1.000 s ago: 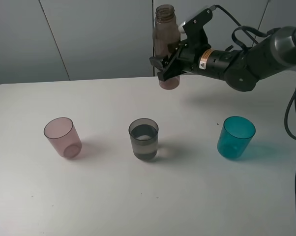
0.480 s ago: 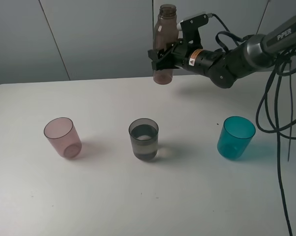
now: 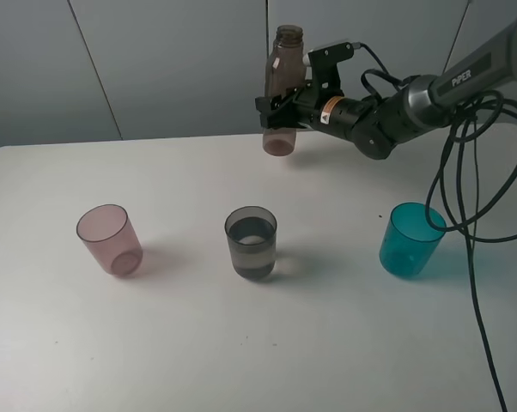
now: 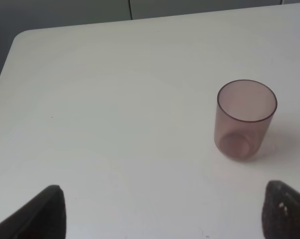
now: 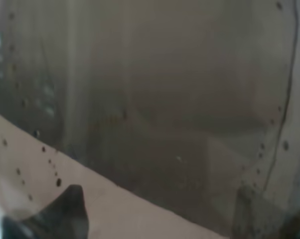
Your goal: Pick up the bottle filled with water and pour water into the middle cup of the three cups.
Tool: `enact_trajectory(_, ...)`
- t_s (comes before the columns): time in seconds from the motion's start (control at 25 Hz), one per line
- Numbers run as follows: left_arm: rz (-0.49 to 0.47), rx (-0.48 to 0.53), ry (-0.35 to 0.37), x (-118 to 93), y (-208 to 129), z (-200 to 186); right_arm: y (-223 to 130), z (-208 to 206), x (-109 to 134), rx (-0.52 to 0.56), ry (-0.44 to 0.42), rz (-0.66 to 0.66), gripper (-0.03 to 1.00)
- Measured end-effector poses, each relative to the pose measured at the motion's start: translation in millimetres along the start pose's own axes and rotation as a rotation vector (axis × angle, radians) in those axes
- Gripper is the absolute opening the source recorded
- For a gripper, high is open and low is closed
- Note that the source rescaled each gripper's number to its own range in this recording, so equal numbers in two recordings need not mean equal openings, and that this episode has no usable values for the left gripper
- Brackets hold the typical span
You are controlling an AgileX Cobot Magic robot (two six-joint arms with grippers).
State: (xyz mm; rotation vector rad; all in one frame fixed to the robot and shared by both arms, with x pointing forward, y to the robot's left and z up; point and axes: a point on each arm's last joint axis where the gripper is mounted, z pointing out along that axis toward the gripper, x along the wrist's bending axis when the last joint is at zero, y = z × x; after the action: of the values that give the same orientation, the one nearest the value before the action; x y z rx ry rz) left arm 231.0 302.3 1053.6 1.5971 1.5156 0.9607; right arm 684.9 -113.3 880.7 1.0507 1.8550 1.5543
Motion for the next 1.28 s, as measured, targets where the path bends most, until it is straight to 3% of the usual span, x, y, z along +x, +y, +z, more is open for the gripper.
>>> enact_trajectory(0.28, 0.0, 0.0, 0.0, 0, 0, 0, -5, 1, 0, 0.012, 0.009, 0.033, 0.01)
enact_trajectory(1.28, -0.004, 0.0, 0.0, 0, 0, 0, -32, 5, 6, 0.084, 0.058, -0.044, 0.0)
